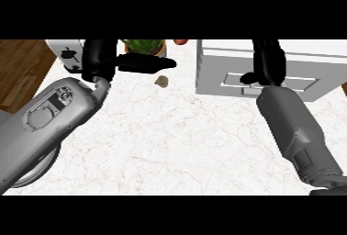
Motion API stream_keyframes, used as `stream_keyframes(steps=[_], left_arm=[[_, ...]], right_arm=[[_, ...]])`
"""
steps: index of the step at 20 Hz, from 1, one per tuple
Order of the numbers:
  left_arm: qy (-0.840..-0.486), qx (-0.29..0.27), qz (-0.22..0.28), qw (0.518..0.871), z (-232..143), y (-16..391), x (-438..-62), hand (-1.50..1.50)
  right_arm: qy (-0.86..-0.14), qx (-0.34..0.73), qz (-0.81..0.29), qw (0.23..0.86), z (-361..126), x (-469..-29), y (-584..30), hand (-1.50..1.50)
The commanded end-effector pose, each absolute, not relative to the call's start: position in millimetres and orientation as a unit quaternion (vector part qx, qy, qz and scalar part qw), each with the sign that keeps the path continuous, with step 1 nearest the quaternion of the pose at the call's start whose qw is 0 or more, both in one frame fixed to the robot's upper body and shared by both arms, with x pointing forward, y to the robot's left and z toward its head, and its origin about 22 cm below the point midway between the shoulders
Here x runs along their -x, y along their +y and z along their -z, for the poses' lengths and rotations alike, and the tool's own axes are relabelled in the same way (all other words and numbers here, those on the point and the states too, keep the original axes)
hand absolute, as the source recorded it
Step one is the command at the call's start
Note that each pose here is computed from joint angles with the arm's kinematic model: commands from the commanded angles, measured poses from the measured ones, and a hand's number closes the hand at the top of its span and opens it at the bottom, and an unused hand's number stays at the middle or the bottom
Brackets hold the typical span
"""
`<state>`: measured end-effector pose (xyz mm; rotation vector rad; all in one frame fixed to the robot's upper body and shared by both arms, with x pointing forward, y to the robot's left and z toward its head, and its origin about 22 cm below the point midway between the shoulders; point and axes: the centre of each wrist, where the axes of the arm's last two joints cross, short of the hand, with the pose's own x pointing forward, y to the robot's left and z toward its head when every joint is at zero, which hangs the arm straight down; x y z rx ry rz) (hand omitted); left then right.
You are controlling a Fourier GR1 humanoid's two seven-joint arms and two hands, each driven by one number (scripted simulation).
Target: Pick up the can, place it into the drawer and close the drawer
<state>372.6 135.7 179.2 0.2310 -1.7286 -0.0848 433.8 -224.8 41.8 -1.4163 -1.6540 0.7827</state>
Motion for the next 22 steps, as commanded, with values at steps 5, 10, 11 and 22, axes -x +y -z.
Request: stream_keyframes(steps=[5, 10, 11, 22], left_arm=[[-0.754, -0.109, 0.037, 0.647, -161, 149, -363, -1.5], [-0.761, -0.097, 0.041, 0.64, -168, 156, -360, -1.5], [-0.762, -0.092, 0.041, 0.64, -165, 154, -354, -1.5], [-0.758, -0.104, 0.034, 0.642, -160, 162, -351, -1.5]], right_arm=[[-0.662, 0.543, -0.323, 0.403, -80, -457, -197, -1.5], [-0.673, 0.528, -0.323, 0.405, -92, -462, -204, -1.5], [-0.686, 0.522, -0.304, 0.405, -121, -470, -208, -1.5], [-0.78, 0.378, -0.174, 0.467, -97, -464, -175, -1.5]])
